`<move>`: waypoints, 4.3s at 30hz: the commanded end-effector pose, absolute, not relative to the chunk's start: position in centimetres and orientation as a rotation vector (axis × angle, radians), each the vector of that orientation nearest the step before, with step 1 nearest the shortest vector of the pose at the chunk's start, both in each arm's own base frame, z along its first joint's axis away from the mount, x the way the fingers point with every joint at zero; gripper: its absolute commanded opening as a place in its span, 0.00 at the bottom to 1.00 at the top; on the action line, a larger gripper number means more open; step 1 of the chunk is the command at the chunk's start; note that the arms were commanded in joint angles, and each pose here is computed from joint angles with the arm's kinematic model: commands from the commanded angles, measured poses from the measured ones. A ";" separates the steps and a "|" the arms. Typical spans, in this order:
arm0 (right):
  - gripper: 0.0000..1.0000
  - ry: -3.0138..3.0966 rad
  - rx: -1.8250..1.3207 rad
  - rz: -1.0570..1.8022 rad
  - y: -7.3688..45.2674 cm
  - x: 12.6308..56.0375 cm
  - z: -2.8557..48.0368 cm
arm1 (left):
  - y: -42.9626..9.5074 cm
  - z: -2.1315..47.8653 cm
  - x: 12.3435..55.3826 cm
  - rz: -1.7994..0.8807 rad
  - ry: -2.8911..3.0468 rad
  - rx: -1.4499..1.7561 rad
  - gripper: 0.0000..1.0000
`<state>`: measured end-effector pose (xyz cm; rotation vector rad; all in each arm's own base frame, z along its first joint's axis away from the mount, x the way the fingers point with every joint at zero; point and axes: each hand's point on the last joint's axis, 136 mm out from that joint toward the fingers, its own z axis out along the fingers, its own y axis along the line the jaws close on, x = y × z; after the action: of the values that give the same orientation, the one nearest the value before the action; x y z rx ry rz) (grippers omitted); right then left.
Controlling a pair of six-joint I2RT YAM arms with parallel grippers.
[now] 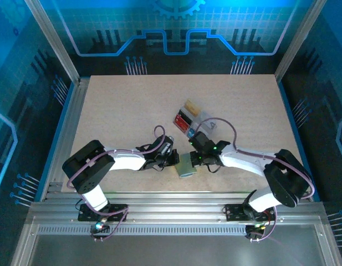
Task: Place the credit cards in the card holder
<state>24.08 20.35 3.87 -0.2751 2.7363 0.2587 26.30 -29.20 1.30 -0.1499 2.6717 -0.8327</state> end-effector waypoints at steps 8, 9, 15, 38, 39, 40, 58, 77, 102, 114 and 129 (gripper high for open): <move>0.06 2.756 0.041 0.174 15.4 23.7 3.7 | -22.5 -6.3 21.3 -0.385 2.953 -0.169 0.10; 0.10 2.745 0.050 0.152 15.2 23.7 3.9 | -23.0 -5.8 21.4 -0.426 2.940 -0.143 0.11; 0.35 2.643 -0.002 -0.021 14.9 23.9 7.0 | -25.9 -1.0 22.3 -0.670 2.833 -0.058 0.24; 0.36 2.829 -0.322 0.346 24.3 23.5 4.6 | -26.2 3.7 21.1 -0.875 2.736 -0.089 0.33; 0.36 2.836 -0.311 0.337 23.8 23.4 4.3 | -26.2 3.6 21.1 -0.873 2.738 -0.086 0.33; 0.37 2.840 -0.308 0.326 23.4 23.3 4.2 | -26.3 3.4 21.1 -0.870 2.742 -0.084 0.33; 0.46 2.851 -0.328 0.660 25.2 21.7 3.8 | -27.8 -0.7 20.6 -0.796 2.845 -0.049 0.26; 0.39 2.759 -0.378 0.877 26.8 21.1 6.8 | -30.4 -2.1 20.4 -0.797 2.854 0.019 0.23; 0.00 2.803 -0.181 0.209 17.9 22.0 5.5 | -32.2 2.2 20.3 -0.897 2.766 0.096 0.34; 0.00 2.708 -0.364 -0.320 19.0 22.4 6.9 | -27.0 5.2 20.2 -0.819 2.719 -0.024 0.37; 0.45 2.800 -0.569 0.327 29.7 21.1 5.1 | -21.9 6.3 19.5 -0.762 2.680 -0.165 0.38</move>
<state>21.55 27.89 4.27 -0.5488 2.7957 0.1012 19.90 -23.49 6.70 -0.1124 2.6646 -0.8134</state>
